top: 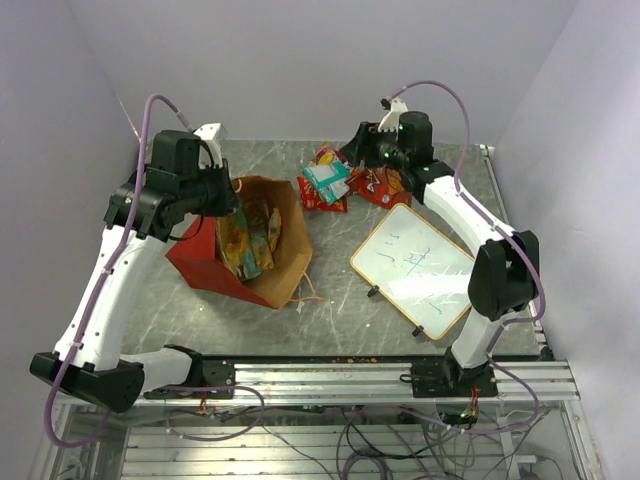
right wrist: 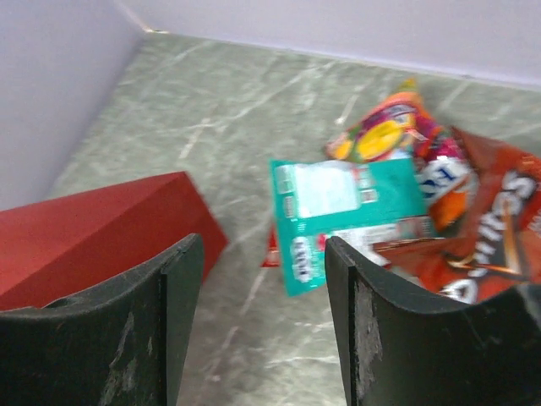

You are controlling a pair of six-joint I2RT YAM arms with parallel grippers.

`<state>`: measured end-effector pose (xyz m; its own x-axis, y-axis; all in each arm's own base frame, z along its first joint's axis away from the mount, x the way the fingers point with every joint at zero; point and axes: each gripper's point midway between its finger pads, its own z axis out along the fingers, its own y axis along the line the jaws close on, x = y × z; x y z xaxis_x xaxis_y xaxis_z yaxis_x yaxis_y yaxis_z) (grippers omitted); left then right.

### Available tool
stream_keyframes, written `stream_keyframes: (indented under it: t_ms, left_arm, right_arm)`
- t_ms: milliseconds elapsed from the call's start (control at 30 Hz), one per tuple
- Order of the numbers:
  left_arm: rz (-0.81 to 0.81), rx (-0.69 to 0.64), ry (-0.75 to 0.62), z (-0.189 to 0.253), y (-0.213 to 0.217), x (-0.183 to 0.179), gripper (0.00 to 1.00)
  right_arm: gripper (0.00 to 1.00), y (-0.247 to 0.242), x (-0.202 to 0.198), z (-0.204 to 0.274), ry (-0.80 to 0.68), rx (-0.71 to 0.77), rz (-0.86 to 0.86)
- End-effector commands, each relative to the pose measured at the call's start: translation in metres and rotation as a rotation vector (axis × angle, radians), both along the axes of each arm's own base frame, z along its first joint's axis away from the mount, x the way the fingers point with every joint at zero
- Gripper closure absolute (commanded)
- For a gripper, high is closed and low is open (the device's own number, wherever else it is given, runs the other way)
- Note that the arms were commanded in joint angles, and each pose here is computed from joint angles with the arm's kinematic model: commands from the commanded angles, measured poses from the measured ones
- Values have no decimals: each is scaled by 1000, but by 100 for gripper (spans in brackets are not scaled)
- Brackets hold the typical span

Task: Take the snacks out of the paper bag
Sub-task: Place the snack at the center of the board, then take out the snack from the paper bag.

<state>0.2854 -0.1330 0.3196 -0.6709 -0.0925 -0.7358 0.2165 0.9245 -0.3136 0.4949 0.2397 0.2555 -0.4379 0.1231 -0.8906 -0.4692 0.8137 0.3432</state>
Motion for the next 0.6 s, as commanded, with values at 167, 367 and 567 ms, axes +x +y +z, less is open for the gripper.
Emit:
stream_keyframes:
  t_ms: [167, 367, 567]
  left_arm:
    - [-18, -111, -37, 11, -13, -6, 93]
    - [92, -89, -25, 10, 3, -5, 93]
    - [78, -144, -46, 19, -5, -4, 93]
  right_arm:
    - [41, 74, -69, 35, 40, 259, 228]
    - [43, 117, -125, 37, 30, 190, 288]
    - [56, 138, -169, 39, -30, 166, 291]
